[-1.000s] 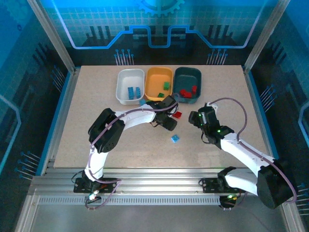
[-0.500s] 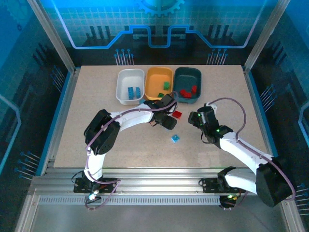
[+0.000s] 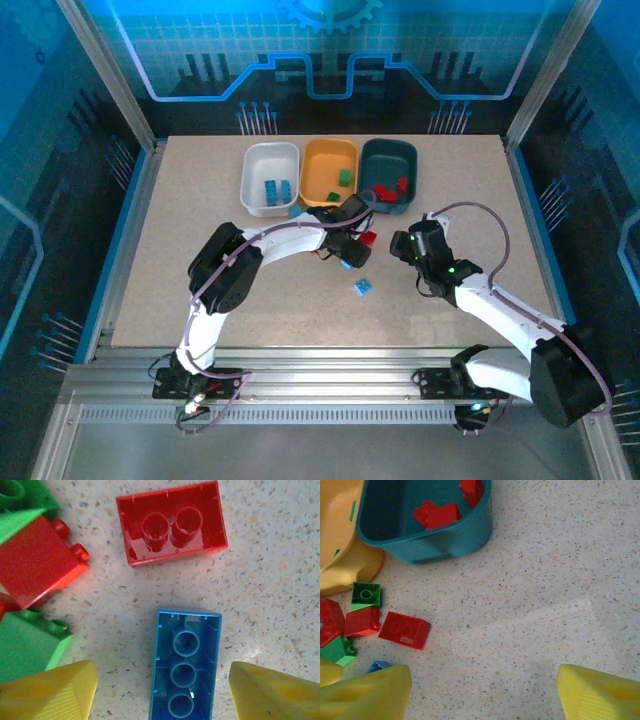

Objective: Sort the legos into containers by color

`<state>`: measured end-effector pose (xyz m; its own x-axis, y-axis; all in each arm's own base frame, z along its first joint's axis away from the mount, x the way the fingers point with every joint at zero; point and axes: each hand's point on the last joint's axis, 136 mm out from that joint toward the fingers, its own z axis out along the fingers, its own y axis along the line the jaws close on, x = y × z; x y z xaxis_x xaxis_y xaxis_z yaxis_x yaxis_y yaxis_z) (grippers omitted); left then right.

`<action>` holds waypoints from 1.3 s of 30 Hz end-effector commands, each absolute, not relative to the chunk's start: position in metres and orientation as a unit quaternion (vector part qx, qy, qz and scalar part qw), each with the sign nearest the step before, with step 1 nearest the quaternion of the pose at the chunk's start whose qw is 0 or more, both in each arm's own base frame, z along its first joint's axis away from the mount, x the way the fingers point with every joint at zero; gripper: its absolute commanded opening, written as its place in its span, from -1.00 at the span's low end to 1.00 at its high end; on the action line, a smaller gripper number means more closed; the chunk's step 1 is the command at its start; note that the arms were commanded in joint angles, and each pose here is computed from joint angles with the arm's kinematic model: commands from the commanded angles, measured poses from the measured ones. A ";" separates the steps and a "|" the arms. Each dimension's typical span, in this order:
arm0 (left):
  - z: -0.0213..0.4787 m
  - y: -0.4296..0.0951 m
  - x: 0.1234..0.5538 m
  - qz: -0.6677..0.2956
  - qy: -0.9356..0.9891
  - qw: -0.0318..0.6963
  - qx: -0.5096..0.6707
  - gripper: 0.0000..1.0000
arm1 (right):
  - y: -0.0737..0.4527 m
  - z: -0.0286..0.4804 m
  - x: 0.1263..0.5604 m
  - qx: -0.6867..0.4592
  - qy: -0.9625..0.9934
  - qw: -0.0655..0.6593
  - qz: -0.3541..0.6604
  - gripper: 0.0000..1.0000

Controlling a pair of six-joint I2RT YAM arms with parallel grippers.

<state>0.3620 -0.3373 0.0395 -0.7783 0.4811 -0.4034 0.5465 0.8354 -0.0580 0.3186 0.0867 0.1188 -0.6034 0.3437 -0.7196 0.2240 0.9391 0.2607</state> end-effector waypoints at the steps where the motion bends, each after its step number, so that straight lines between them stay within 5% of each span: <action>1: 0.033 -0.345 0.357 -0.099 0.938 0.175 0.282 0.38 | 0.084 0.123 0.321 0.167 0.888 0.422 0.075 0.56; 5: 0.018 -0.341 0.354 -0.093 0.943 0.162 0.277 0.30 | 0.084 0.124 0.321 0.168 0.887 0.422 0.077 0.56; 16: 0.034 -0.343 0.349 -0.115 0.940 0.176 0.268 -0.37 | 0.082 0.124 0.321 0.170 0.887 0.424 0.072 0.56; 39: 0.190 -0.299 0.378 -0.134 0.923 0.293 0.209 -0.57 | 0.086 0.118 0.323 0.169 0.891 0.414 0.076 0.56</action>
